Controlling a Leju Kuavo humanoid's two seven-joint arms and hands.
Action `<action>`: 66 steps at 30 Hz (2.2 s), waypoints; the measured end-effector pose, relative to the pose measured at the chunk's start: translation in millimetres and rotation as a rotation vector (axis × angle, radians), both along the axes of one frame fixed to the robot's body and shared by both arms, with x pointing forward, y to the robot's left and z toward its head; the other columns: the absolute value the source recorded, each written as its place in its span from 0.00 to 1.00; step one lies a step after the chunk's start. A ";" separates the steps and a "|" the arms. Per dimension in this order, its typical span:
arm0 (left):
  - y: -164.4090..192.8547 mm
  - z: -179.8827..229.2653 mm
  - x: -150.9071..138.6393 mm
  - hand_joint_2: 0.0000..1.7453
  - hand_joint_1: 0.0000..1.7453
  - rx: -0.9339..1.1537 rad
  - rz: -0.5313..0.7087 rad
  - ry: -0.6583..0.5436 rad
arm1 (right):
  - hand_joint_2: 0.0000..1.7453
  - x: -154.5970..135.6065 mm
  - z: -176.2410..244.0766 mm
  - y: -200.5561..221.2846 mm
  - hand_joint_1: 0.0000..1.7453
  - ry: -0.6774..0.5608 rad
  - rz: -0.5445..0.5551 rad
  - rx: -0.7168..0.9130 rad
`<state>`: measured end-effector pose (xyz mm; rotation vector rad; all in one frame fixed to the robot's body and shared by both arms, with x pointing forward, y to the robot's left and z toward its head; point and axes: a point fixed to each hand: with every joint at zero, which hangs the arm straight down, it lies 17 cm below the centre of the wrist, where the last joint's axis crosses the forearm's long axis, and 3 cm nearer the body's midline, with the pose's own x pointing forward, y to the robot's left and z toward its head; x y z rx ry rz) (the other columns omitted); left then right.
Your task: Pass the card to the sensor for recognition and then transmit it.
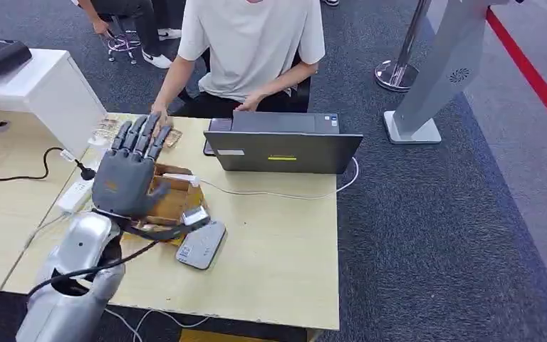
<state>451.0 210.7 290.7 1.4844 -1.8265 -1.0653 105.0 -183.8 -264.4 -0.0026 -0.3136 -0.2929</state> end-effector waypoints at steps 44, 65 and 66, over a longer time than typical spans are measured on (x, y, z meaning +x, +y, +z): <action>63.2 -153.6 -8.3 1.00 0.00 0.086 0.114 0.473 | 1.00 -8.3 -2.4 -2.1 0.00 0.033 -0.011 -0.010; 61.7 -160.6 -23.2 1.00 0.00 0.111 0.157 0.448 | 1.00 -10.4 -1.8 -0.1 0.00 0.011 0.008 0.022; 61.9 -160.3 -24.0 1.00 0.00 0.113 0.163 0.442 | 1.00 -10.9 -1.9 -0.1 0.00 0.012 0.008 0.022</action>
